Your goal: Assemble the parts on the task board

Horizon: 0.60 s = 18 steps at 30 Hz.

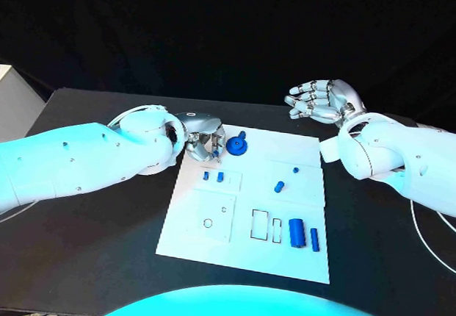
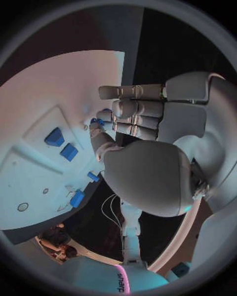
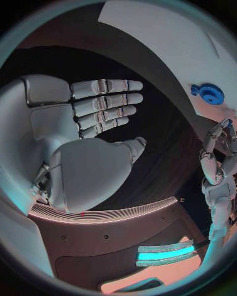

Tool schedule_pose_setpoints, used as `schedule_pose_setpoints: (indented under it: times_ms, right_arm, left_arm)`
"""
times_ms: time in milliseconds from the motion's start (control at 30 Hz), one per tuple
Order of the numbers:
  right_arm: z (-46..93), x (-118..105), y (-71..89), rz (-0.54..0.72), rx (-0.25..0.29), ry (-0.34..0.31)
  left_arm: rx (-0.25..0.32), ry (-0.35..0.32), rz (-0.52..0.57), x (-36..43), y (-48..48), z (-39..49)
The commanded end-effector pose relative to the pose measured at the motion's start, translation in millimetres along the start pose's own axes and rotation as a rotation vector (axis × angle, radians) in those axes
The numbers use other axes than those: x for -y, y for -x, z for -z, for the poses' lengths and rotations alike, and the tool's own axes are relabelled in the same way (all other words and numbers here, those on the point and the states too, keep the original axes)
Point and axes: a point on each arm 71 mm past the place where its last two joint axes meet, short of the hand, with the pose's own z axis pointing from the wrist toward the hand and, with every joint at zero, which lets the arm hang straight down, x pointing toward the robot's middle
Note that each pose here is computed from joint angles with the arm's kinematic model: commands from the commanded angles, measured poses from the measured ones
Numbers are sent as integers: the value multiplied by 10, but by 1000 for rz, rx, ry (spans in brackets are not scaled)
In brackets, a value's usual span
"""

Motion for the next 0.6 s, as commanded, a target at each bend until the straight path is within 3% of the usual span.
schedule_pose_setpoints:
  times_ms: [33, 600]
  right_arm:
    - [1, -7, -5, 2, -8, 11]
    - [3, -6, -4, 2, -8, 10]
  left_arm:
    - [-23, -5, -8, 21, -23, -13]
    - [-38, -11, 16, 49, -71, -41]
